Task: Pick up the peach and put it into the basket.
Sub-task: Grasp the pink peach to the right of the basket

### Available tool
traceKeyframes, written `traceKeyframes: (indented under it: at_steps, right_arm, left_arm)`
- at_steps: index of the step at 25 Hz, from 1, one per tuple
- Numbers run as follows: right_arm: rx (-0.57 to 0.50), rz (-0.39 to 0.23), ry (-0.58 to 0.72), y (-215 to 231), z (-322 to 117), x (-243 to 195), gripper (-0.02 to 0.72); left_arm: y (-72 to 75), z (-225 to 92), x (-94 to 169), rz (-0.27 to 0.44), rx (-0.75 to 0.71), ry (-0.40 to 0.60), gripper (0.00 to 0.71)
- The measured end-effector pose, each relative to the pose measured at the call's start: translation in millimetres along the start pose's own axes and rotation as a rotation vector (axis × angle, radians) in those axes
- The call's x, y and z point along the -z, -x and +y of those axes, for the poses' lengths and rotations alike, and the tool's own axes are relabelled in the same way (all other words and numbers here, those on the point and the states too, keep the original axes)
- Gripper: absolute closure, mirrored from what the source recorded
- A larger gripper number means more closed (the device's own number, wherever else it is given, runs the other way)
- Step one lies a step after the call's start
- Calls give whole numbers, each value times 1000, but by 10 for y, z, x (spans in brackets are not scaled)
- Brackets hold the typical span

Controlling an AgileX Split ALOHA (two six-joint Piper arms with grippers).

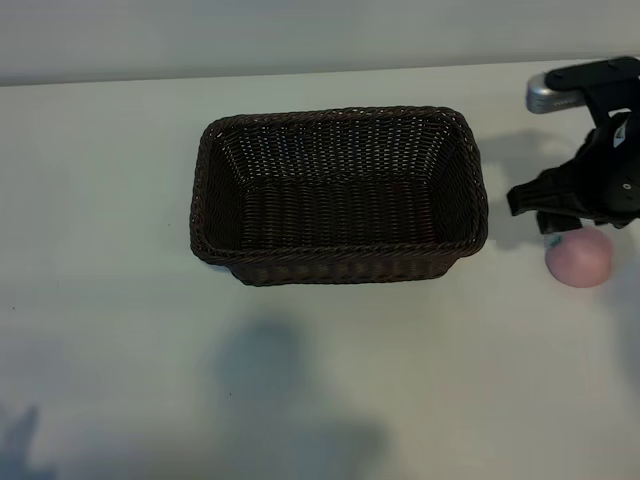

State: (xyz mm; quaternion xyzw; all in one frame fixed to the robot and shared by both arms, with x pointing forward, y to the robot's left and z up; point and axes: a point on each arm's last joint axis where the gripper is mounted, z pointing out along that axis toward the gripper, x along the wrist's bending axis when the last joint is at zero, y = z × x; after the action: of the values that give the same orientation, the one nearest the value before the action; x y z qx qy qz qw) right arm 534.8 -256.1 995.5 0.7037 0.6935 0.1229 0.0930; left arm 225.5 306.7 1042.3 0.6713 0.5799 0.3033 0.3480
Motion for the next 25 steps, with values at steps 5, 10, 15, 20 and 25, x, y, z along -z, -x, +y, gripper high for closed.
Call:
traceKeyframes:
  at_steps: [5,10,15,20,25]
  right_arm:
    - [-80,-27,-48,245,38,-211,191]
    - [-83,-32,-59,299,73,-411,191]
    - [-83,-39,-122,308,51,-693,191]
    - [-83,-44,-173,315,13,-875,232]
    - [-85,-45,-183,315,10,-870,562]
  left_arm:
    - [10,-2,2,55,38,0,113]
    - [11,-2,3,62,43,0,113]
    - [12,1,0,61,47,4,113]
    - [13,4,1,59,47,7,113]
    - [13,4,1,59,47,7,113]
